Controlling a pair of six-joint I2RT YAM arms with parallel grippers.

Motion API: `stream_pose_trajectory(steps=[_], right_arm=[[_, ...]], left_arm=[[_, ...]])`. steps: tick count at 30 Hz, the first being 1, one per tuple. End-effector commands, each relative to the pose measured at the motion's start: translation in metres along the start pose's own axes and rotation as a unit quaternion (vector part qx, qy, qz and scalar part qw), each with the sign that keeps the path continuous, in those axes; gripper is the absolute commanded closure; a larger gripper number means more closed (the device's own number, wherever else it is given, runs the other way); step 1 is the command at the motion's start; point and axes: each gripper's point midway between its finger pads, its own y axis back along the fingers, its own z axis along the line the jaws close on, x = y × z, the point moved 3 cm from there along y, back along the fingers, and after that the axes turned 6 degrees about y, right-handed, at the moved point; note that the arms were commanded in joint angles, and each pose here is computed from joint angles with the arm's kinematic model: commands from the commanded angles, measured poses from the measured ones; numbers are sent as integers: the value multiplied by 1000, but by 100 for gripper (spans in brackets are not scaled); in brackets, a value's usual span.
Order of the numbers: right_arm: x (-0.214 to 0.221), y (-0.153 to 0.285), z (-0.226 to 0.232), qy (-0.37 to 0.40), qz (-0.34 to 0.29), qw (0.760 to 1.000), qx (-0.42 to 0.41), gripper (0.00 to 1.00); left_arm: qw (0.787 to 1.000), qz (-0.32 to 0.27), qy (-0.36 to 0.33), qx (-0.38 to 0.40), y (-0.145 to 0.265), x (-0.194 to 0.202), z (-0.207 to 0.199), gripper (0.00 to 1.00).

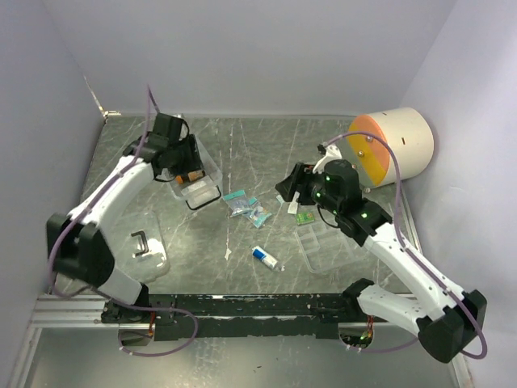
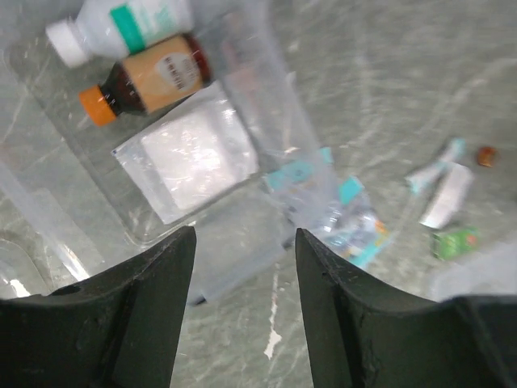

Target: Organize the medicine kit

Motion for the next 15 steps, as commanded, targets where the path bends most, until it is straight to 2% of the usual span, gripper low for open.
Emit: stream_pose_trajectory(steps=[1,7,11,15], right_arm=[[25,-11,-12,-10,48,998,31,34],[62,-37,-38,4,91,993,73,36],[85,-59,-37,10,131,990,52,40],[87,-83,-31,3,133,990,39,42]], left_arm=[[989,-82,-44,119,70,-18,-36,37],[961,-150,-62,226,131,-11,-47,36],[949,-179,-79,248,142,12,-30,35],[939,-188,-84,276,146,38,-18,38]])
